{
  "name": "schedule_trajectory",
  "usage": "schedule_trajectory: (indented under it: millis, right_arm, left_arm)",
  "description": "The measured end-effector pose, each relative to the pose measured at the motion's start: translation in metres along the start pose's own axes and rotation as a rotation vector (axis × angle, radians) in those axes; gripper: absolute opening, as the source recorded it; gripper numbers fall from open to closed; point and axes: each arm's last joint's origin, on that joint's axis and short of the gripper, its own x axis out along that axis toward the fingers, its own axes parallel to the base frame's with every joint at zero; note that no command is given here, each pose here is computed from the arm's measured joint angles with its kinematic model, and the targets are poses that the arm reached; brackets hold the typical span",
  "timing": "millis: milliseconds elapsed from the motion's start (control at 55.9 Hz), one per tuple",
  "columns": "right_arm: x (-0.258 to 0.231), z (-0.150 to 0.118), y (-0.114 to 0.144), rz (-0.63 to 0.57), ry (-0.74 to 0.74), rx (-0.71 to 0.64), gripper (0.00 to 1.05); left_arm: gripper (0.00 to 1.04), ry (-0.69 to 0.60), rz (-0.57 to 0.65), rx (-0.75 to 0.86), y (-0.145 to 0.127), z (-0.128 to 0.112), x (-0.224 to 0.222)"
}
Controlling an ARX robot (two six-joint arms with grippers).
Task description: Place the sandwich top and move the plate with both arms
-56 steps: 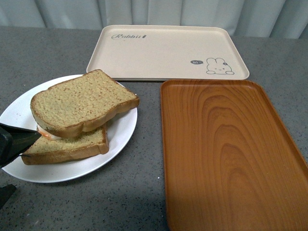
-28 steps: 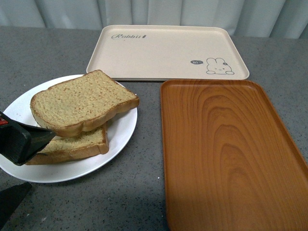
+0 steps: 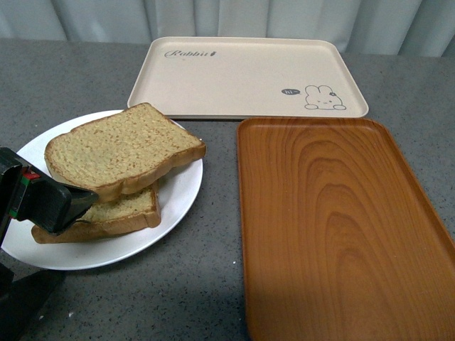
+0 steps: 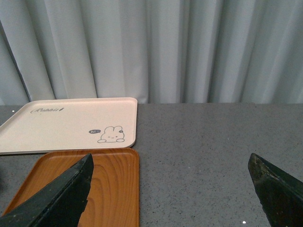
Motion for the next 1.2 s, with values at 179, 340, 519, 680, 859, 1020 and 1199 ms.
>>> schedule_trajectory:
  millis: [179,340,519,680,859,1020,1199]
  right_arm:
    - [0.0,0.0,0.0,0.0,0.0,0.0,0.96]
    - [0.0,0.0,0.0,0.0,0.0,0.0,0.96]
    - [0.0,0.0,0.0,0.0,0.0,0.0,0.96]
    - [0.0,0.0,0.0,0.0,0.0,0.0,0.96]
    - [0.0,0.0,0.0,0.0,0.0,0.0,0.96]
    - [0.0,0.0,0.0,0.0,0.0,0.0,0.96]
    - [0.0,0.0,0.0,0.0,0.0,0.0,0.96]
  left_arm:
    - [0.53,-0.009,0.01,-0.01,0.002,0.001,0.002]
    - [0.3,-0.018,0.006,-0.017,0.001,0.002,0.002]
    - [0.04,-0.039,-0.003,-0.037,0.0,0.005,0.002]
    - [0.04,-0.051,-0.017,-0.048,-0.001,0.007,0.001]
    - [0.04,-0.063,-0.026,-0.063,-0.003,0.01,-0.001]
    - [0.04,-0.067,-0.033,-0.089,-0.004,0.014,-0.004]
    - [0.04,-0.075,-0.045,-0.134,-0.007,0.019,-0.009]
